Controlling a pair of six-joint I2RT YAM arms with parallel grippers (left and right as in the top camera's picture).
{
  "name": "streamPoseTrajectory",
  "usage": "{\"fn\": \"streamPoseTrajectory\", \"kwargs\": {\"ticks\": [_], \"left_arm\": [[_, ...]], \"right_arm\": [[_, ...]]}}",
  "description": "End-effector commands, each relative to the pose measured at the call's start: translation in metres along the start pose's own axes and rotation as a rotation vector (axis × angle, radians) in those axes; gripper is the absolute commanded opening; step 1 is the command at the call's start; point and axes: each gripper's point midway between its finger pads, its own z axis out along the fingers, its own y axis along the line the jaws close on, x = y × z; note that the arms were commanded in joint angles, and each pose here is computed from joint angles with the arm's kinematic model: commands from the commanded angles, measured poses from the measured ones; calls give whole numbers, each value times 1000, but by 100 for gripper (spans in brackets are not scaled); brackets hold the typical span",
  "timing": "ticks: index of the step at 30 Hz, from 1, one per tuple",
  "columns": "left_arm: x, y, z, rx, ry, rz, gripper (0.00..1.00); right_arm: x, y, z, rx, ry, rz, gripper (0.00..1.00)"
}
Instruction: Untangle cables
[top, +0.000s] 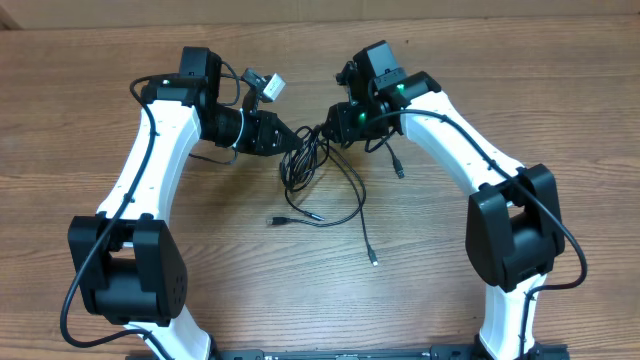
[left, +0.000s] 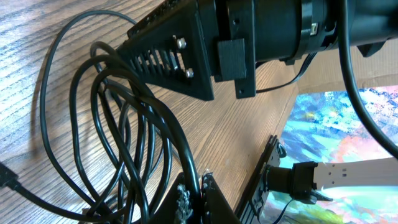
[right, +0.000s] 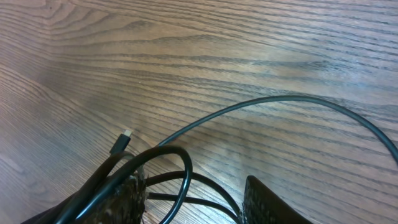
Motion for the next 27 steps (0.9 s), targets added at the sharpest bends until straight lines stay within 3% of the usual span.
{"fn": "streamPoseTrajectory", "kwargs": {"ticks": [1, 17, 27], "left_arm": [[-7, -13, -3, 43, -19, 28, 4], [-7, -14, -3, 50, -20, -14, 4], [-7, -14, -3, 53, -19, -44, 4]], "right_arm": [[1, 7, 5, 3, -4, -19, 49], [1, 28, 26, 9, -52, -100, 49], [-4, 40, 57, -51, -182, -176, 50]]}}
